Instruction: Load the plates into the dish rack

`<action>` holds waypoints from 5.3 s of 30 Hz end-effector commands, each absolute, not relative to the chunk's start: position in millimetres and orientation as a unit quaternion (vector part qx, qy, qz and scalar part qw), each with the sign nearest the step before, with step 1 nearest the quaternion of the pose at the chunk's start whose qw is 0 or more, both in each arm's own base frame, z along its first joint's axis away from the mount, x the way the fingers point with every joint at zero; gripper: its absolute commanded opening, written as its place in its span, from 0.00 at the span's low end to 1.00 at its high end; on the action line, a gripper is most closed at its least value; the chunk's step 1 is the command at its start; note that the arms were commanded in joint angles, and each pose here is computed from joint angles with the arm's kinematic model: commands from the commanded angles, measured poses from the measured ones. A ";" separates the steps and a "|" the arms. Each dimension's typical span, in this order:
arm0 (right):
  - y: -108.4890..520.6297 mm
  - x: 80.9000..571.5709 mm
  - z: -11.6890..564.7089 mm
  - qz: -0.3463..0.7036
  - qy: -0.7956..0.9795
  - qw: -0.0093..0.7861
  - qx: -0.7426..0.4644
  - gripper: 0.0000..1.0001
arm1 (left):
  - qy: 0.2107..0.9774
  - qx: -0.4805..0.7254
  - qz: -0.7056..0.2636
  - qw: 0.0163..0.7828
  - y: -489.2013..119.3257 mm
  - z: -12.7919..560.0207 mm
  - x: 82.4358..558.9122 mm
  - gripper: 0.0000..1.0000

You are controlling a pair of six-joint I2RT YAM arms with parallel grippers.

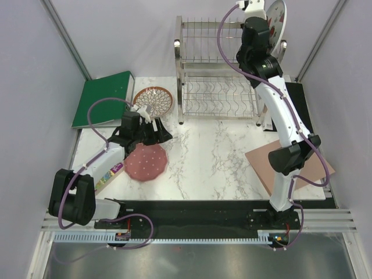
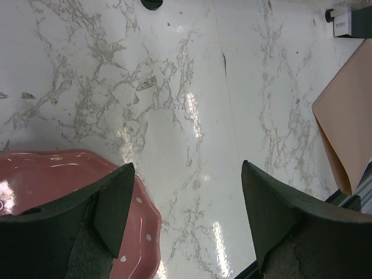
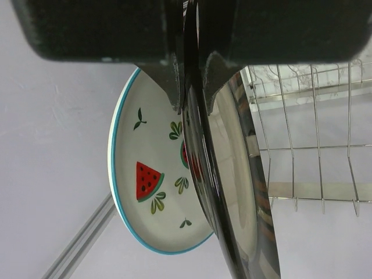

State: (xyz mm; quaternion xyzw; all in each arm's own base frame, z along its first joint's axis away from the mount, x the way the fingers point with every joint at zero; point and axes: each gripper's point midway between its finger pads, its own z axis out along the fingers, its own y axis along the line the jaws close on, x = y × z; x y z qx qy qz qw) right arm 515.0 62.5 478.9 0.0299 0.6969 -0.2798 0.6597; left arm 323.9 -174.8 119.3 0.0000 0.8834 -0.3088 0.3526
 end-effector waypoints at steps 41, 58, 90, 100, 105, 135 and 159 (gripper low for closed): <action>204.8 282.2 390.2 0.380 0.728 0.533 -0.202 0.79 | 0.920 0.031 -0.151 0.360 3.5 131.8 322.1 0.83; 255.1 265.1 220.3 0.487 0.802 0.315 -0.145 0.75 | 0.958 0.088 -0.172 0.214 4.8 55.9 291.1 0.62; 263.8 261.1 146.4 0.458 0.833 0.278 -0.138 0.74 | 0.937 0.050 -0.334 0.091 -106.0 40.8 316.5 0.08; 244.3 238.9 129.5 0.426 0.850 0.273 -0.146 0.75 | 0.920 0.098 -0.375 0.061 -178.4 55.8 313.1 0.07; 222.3 232.0 81.2 0.400 0.885 0.231 -0.057 0.77 | 0.913 0.087 -0.395 0.051 -184.6 58.5 299.0 0.06; 293.3 256.6 24.6 0.496 0.860 0.121 -0.016 0.72 | 0.896 0.081 -0.437 -0.008 -200.9 29.3 267.0 0.02; 258.0 291.1 128.6 0.432 0.861 0.214 -0.161 0.00 | 0.927 0.086 -0.351 0.095 -165.4 51.1 293.5 0.49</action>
